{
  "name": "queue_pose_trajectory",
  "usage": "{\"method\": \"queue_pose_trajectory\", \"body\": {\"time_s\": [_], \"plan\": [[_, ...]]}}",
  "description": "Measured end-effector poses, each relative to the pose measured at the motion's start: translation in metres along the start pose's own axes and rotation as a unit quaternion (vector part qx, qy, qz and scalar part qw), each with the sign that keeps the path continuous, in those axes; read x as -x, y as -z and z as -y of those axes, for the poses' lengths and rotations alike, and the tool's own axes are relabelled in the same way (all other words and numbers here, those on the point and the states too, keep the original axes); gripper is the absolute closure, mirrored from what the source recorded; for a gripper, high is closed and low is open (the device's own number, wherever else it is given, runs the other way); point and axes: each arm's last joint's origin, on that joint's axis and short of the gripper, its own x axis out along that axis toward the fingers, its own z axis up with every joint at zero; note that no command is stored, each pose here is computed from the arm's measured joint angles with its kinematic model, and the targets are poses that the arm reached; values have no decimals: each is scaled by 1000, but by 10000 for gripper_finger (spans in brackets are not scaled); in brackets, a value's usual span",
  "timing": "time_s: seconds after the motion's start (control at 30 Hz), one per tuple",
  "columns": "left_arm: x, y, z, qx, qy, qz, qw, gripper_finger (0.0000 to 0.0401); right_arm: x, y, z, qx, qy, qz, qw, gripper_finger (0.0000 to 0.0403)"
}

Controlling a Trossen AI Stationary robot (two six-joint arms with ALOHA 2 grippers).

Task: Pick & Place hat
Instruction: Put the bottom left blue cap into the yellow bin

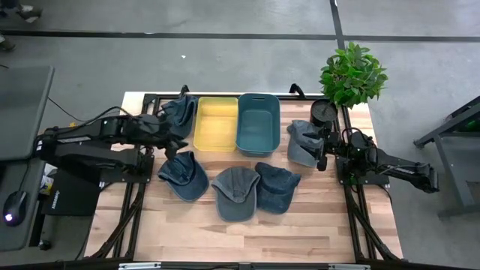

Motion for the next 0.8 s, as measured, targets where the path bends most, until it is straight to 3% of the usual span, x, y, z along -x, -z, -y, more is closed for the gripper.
{"method": "queue_pose_trajectory", "body": {"time_s": [0.1, 0.23, 0.4, 0.8], "plan": [[-4, -1, 3, 21, -24, -59, 998, 220, 0, 0, 0, 0, 0, 0, 1000, 171], [-6, -2, 5, 120, -56, -110, 985, 220, 0, 0, 0, 0, 0, 0, 1000, 171], [-2, -3, 7, 209, -74, -123, 967, 220, 0, 0, 0, 0, 0, 0, 1000, 171], [8, 24, 22, 323, -116, -166, 924, 220, 0, 0, 0, 0, 0, 0, 1000, 171]]}}
